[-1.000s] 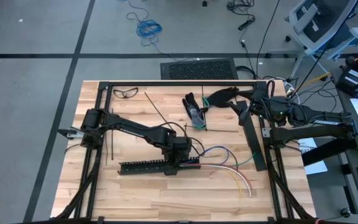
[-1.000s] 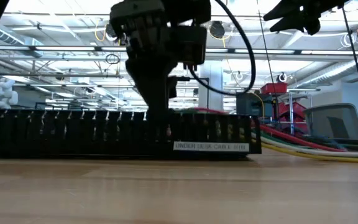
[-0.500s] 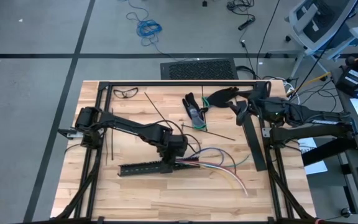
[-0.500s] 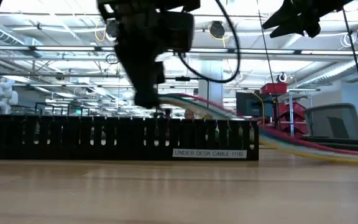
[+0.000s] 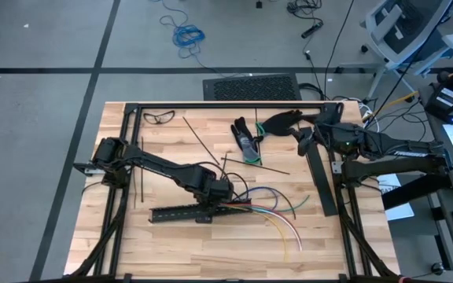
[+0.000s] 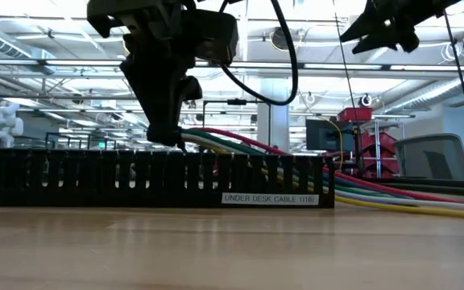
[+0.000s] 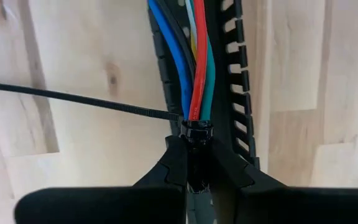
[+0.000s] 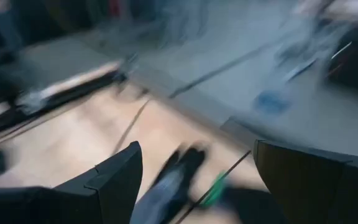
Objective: Ziptie cables
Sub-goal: Put the zip tied cable wires into the black cable duct
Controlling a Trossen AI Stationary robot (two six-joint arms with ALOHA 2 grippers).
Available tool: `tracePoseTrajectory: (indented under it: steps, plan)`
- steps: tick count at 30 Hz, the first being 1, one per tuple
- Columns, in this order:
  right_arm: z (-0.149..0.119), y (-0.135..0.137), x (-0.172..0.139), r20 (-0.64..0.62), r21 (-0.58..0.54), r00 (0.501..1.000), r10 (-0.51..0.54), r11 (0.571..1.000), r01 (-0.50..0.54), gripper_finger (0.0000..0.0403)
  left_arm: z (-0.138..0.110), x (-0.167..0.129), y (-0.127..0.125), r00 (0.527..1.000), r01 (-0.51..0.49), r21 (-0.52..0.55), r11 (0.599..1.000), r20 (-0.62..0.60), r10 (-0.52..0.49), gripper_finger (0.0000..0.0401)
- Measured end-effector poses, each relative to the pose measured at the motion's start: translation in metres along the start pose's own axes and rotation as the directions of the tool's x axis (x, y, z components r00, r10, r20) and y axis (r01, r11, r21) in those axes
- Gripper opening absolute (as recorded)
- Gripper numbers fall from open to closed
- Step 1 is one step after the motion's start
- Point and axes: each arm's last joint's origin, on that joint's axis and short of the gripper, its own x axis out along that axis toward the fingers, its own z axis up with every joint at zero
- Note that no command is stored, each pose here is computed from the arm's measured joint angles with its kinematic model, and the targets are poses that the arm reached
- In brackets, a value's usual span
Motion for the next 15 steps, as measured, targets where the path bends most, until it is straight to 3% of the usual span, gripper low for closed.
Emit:
tracePoseTrajectory:
  steps: [2, 6, 9, 15]
  plan:
    - [-0.014, 0.004, 0.006, -0.164, 0.018, 0.983, 0.085, 0.996, -0.083, 0.0297, 0.001, 0.0, 0.0, 1.0, -0.002, 0.0, 1.0, 0.011, 0.002, 0.0037]
    - [-0.057, 0.017, 0.021, -0.45, 0.03, 0.881, 0.148, 0.988, -0.151, 0.0294, 0.002, 0.0, 0.0, 1.0, -0.002, 0.002, 1.0, 0.021, 0.002, 0.0037]
    - [-0.076, 0.033, 0.032, -0.498, 0.03, 0.842, 0.208, 0.974, -0.223, 0.0284, 0.002, 0.0, 0.0, 1.0, -0.002, 0.001, 1.0, 0.02, 0.002, 0.0037]
    - [-0.112, 0.056, 0.052, -0.618, 0.007, 0.766, 0.178, 0.975, -0.221, 0.0267, 0.002, 0.0, 0.001, 1.0, -0.006, 0.0, 1.0, 0.019, 0.006, 0.0037]
